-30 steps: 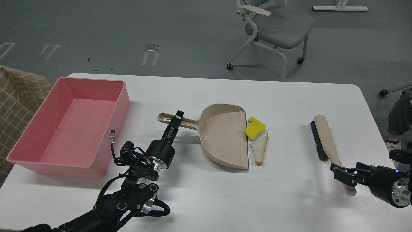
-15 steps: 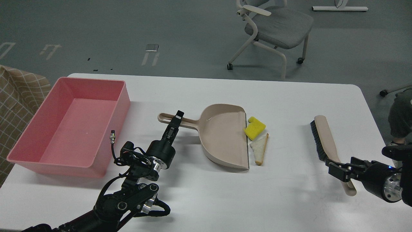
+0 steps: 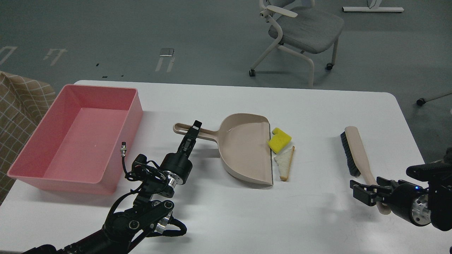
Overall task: Sweep and dump garbage into bin
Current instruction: 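Grasp the wooden brush handle with the right gripper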
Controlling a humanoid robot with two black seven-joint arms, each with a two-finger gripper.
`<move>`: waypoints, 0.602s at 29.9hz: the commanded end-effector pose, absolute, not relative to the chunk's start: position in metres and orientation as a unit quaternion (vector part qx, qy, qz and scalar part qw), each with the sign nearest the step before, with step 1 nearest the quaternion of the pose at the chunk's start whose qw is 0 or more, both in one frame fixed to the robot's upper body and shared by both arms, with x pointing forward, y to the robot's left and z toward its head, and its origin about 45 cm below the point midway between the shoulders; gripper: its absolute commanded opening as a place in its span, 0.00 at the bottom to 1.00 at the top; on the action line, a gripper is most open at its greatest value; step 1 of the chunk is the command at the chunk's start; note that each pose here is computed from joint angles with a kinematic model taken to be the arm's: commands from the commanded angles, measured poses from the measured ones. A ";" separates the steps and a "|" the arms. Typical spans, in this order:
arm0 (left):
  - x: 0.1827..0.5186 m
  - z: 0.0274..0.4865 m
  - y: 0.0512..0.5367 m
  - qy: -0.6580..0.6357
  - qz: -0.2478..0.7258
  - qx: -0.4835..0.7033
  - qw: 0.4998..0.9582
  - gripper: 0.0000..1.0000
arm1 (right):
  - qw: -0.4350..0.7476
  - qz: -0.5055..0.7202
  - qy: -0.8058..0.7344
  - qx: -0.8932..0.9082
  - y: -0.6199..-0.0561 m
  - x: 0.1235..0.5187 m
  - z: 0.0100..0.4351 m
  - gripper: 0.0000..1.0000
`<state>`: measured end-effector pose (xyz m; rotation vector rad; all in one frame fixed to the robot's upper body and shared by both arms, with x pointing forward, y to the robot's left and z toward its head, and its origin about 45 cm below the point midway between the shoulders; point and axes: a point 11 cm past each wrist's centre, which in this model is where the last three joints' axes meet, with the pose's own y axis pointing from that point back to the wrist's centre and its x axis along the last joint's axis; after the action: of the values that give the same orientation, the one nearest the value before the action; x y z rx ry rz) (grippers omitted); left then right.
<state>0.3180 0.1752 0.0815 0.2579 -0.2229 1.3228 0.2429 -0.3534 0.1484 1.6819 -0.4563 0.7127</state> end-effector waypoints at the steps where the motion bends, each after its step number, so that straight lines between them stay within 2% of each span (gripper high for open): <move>1: 0.318 0.081 0.176 -0.103 0.611 0.120 0.775 0.20 | 0.590 0.307 -0.195 0.720 -0.355 0.243 0.149 0.81; 5: 0.317 0.081 0.176 -0.103 0.611 0.120 0.775 0.20 | 0.592 0.307 -0.195 0.720 -0.355 0.242 0.148 0.76; 12: 0.317 0.081 0.176 -0.103 0.611 0.120 0.775 0.20 | 0.597 0.304 -0.197 0.716 -0.356 0.243 0.148 0.61; 18: 0.317 0.081 0.176 -0.103 0.611 0.120 0.776 0.20 | 0.597 0.305 -0.198 0.716 -0.355 0.243 0.148 0.59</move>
<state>0.3172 0.1762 0.0805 0.2612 -0.2217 1.3236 0.2426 -0.3556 0.1474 1.6613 -0.4582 0.7064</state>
